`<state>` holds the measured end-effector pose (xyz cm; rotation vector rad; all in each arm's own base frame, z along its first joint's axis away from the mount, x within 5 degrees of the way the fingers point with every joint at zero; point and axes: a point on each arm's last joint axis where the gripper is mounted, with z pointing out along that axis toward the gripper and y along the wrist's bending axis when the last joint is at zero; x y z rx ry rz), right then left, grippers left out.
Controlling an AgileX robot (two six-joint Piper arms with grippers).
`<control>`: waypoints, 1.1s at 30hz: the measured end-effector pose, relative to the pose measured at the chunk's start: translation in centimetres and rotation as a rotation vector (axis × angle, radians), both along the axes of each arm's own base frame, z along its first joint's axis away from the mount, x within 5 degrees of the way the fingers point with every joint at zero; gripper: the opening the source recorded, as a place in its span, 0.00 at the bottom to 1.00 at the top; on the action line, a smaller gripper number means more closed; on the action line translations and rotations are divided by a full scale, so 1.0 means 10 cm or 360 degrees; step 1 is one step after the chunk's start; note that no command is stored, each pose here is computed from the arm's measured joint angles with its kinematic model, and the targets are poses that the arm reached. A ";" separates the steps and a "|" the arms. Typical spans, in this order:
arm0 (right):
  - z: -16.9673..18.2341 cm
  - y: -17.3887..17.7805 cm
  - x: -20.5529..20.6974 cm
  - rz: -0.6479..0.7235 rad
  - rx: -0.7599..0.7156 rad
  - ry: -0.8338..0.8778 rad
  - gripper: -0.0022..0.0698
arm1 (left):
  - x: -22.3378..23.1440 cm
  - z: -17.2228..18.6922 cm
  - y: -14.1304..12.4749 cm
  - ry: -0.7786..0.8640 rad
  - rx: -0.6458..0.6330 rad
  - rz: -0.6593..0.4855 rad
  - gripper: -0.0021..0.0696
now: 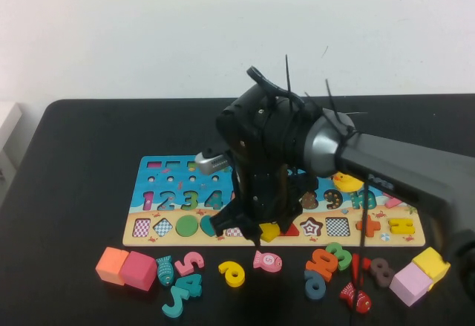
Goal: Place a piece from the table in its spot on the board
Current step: Place the "Pentagon" into the hole of the Pentagon
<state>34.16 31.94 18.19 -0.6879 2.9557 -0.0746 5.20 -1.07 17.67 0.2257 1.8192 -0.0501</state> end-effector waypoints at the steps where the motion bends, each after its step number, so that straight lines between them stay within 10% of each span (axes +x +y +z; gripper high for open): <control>1: -0.04 0.00 0.04 -0.0018 -0.0001 0.0001 0.54 | 0.00 0.00 0.00 0.0000 0.0000 0.0000 0.03; 33: -0.23 0.02 0.33 -0.0185 0.0146 -0.0006 0.54 | 0.00 0.00 0.00 0.0000 0.0000 0.0000 0.03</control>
